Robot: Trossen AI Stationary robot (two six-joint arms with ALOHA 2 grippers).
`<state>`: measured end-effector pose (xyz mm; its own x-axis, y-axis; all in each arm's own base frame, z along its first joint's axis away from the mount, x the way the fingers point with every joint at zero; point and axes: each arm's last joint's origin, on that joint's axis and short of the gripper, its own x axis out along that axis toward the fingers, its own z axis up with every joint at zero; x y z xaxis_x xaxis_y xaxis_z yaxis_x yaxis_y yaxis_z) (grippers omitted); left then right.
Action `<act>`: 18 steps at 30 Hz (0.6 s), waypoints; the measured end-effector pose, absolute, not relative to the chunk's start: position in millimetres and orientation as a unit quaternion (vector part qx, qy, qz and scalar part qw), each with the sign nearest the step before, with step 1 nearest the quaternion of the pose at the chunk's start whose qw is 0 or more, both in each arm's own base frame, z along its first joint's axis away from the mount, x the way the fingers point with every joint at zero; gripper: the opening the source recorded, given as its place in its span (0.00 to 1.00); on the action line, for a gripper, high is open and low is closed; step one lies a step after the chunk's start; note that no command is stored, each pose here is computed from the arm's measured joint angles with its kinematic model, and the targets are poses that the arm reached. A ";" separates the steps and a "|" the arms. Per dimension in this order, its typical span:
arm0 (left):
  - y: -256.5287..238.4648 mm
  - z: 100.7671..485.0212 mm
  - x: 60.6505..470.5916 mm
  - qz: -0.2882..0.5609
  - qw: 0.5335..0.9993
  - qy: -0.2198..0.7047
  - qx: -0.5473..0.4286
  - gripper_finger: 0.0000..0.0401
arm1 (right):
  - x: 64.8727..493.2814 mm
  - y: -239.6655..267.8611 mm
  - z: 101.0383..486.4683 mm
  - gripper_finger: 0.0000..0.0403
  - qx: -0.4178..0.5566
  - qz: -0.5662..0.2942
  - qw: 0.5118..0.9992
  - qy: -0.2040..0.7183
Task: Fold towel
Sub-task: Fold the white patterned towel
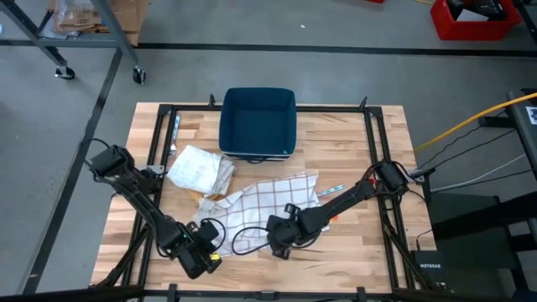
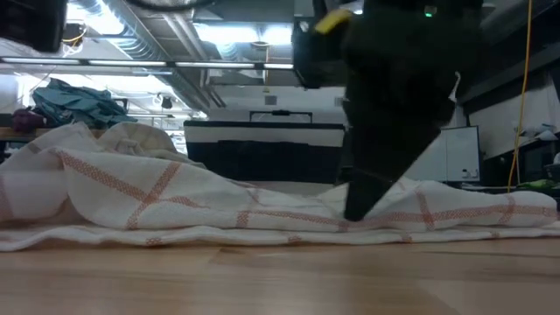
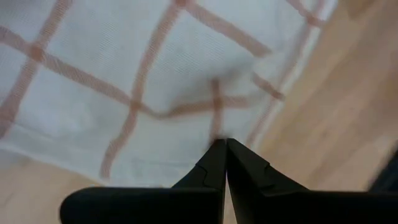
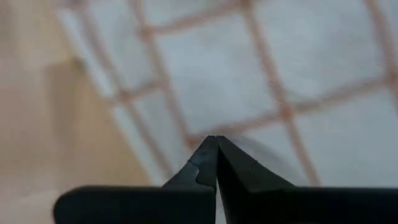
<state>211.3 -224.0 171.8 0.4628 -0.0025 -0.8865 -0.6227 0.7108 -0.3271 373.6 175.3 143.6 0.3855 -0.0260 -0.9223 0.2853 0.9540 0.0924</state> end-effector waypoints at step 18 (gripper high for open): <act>-245.2 144.4 188.6 0.169 0.744 0.589 -0.265 0.01 | 346.3 161.4 134.5 0.02 0.068 -0.168 0.753 0.633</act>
<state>188.6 -245.2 144.4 0.2489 -0.0608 -0.9666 -0.5639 0.8023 -0.1956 346.3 161.4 134.5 0.1425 -0.1670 -0.9756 0.3403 0.9339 -0.1102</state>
